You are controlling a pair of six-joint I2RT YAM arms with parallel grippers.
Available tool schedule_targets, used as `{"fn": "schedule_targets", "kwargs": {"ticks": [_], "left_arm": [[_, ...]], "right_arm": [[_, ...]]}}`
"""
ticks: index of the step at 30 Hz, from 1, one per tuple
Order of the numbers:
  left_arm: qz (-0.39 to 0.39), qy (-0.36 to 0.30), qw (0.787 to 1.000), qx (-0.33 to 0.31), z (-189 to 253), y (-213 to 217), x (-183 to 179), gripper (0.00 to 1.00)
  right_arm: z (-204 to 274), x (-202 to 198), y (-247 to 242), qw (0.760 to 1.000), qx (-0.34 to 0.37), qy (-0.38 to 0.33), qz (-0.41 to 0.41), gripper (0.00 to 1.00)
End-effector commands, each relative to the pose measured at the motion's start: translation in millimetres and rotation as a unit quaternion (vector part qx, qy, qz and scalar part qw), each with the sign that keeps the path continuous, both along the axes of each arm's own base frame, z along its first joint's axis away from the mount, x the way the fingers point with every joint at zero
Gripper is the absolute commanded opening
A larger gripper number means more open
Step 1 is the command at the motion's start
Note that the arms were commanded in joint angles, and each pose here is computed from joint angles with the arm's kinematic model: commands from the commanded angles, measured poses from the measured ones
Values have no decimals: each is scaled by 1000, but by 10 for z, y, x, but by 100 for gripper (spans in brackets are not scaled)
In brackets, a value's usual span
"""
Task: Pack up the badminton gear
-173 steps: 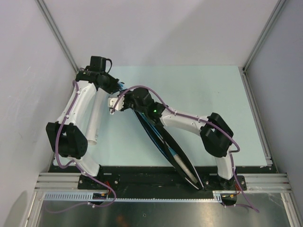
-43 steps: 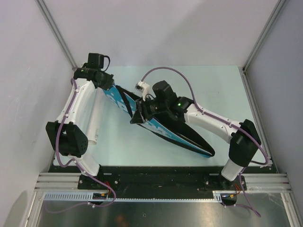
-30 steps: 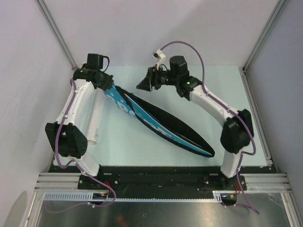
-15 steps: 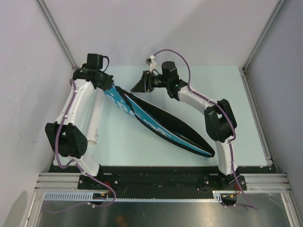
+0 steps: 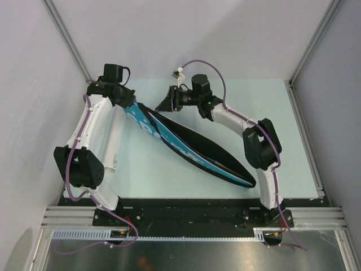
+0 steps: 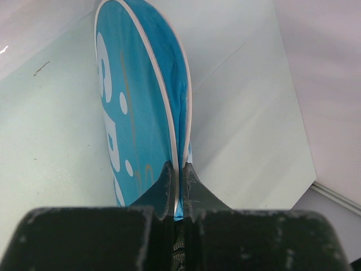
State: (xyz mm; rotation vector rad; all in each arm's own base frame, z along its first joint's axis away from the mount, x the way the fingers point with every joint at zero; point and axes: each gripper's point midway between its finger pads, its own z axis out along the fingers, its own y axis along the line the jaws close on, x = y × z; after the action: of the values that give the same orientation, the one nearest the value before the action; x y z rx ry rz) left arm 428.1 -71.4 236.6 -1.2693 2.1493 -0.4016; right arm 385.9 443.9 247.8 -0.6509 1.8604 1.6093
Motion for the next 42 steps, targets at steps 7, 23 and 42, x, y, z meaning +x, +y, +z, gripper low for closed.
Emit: {"fn": "schedule_targets", "kwargs": {"ticks": [7, 23, 42], "left_arm": [[-17, -14, 1000, -12, 159, -121, -84, 0], [-19, -13, 1000, -13, 158, -147, -95, 0], [-11, -17, 1000, -13, 184, -164, -88, 0]], "right_arm": [[251, -138, 29, 999, 13, -31, 14, 44], [371, -247, 39, 999, 19, -41, 19, 33], [207, -215, 110, 992, -72, -99, 3, 23]]}}
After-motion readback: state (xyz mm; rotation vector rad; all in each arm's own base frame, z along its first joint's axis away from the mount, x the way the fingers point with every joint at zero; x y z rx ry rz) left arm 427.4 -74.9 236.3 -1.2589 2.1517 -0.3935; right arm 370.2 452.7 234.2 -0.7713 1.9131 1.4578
